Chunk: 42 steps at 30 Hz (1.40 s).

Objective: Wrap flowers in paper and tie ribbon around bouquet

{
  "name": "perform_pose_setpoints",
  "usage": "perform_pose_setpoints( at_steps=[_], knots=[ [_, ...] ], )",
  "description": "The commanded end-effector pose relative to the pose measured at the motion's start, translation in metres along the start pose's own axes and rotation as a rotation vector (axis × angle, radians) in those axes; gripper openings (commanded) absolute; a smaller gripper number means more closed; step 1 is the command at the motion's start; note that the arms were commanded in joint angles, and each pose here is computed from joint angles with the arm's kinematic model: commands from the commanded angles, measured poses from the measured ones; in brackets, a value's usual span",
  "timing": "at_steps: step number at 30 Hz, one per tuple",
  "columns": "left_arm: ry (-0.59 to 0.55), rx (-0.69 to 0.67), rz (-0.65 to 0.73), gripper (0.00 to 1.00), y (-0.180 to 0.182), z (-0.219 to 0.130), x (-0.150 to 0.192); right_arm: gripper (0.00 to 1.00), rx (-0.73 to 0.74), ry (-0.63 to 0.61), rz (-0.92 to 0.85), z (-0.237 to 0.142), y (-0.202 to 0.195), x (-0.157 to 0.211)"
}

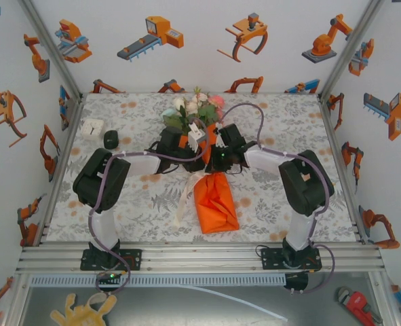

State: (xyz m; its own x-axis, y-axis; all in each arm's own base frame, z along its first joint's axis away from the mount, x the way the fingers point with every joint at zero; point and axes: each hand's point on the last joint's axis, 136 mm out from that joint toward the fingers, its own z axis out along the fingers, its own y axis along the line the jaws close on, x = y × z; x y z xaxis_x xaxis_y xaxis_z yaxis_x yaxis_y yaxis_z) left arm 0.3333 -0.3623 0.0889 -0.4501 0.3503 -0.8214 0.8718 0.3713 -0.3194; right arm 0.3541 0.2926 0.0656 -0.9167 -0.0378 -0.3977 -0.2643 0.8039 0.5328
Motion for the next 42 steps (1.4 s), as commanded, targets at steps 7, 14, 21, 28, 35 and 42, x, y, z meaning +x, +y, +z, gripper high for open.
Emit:
perform_pose_setpoints(
  at_steps=[7, 14, 21, 28, 35, 42],
  knots=[
    [0.022, 0.042, 0.035, 0.08, -0.019, -0.009, 0.001, 0.0, 0.028, -0.108, 0.004, -0.03, -0.01, -0.016],
    [0.035, 0.003, 0.053, 0.08, -0.012, -0.015, 0.004, 0.0, -0.007, -0.137, -0.01, -0.039, -0.002, -0.025],
    [0.024, -0.006, 0.054, 0.09, -0.01, -0.015, -0.001, 0.01, -0.101, -0.198, 0.015, -0.05, 0.012, -0.035],
    [0.018, -0.04, 0.05, 0.13, -0.004, -0.016, -0.003, 0.03, -0.161, -0.241, 0.055, -0.061, 0.012, -0.038],
    [-0.086, -0.038, 0.019, 0.22, -0.014, -0.034, -0.029, 0.0, -0.115, -0.214, 0.071, -0.051, -0.003, -0.028],
    [-0.099, -0.047, 0.025, 0.26, -0.017, -0.041, -0.031, 0.0, -0.127, -0.229, 0.045, -0.057, 0.002, -0.031]
  ],
)
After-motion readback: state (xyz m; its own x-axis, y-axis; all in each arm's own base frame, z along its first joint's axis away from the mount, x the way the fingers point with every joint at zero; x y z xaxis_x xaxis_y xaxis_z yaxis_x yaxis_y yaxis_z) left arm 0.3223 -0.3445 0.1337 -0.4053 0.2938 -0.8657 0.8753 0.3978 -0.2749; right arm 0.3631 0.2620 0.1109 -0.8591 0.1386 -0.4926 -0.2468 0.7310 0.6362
